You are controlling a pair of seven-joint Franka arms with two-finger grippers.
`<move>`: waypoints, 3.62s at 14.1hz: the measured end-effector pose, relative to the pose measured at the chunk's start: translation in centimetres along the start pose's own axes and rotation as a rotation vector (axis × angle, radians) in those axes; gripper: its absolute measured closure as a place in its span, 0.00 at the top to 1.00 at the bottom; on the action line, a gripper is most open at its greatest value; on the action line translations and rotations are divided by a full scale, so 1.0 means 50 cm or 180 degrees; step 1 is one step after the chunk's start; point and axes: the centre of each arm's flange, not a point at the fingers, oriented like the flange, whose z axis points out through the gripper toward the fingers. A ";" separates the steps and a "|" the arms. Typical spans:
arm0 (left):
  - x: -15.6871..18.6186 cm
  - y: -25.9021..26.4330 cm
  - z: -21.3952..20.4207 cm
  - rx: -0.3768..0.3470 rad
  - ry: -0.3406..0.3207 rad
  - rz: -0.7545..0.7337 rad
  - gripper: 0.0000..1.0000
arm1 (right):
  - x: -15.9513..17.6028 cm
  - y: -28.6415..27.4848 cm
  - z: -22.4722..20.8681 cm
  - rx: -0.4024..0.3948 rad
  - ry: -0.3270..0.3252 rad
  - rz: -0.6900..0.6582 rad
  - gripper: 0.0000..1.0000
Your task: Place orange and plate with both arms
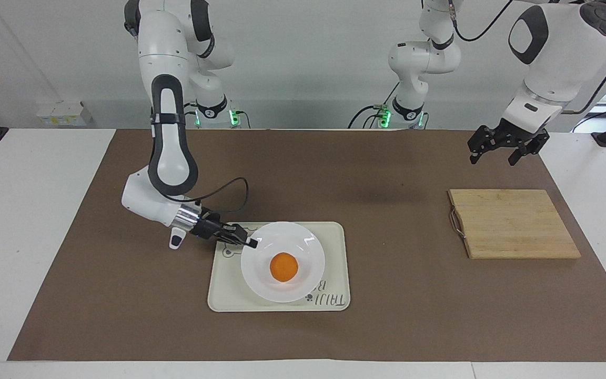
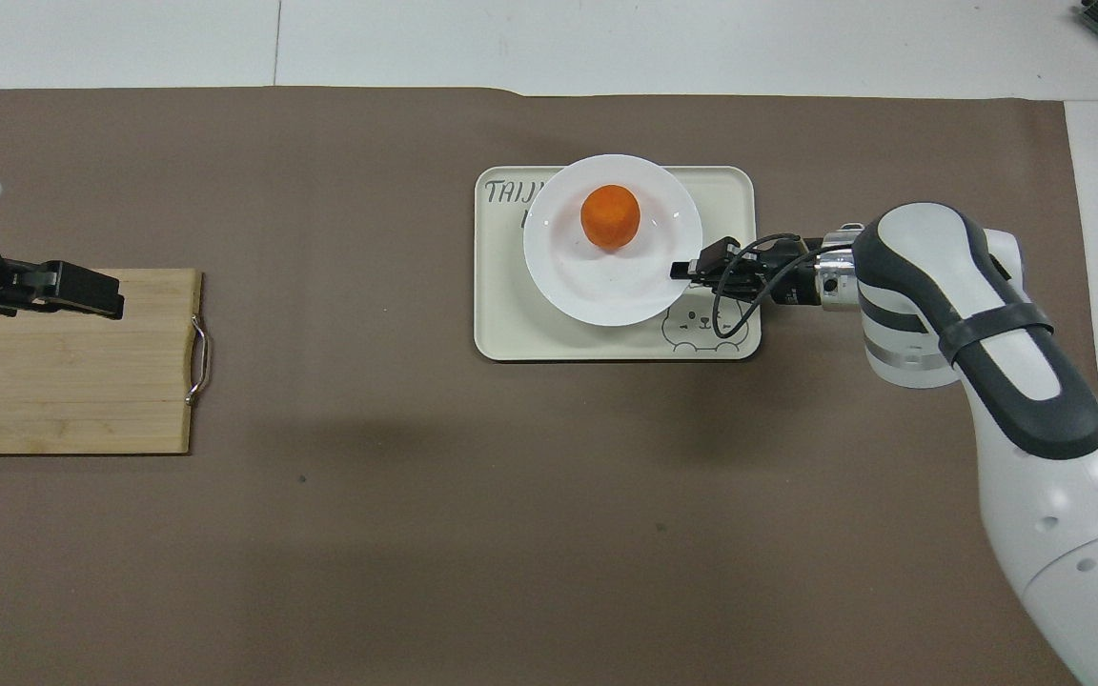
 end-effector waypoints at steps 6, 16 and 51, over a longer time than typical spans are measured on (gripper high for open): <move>0.000 0.000 0.000 0.0000 -0.0001 0.0000 1.00 | -0.025 0.007 0.035 -0.0087 -0.0129 -0.0024 0.04; 0.000 0.000 0.000 0.0000 -0.0001 -0.0001 1.00 | -0.032 0.042 0.007 -0.0140 -0.0197 -0.0119 0.04; 0.000 0.000 0.000 0.0000 -0.0001 -0.0001 1.00 | -0.195 -0.313 -0.569 -0.3087 0.0157 -0.0848 1.00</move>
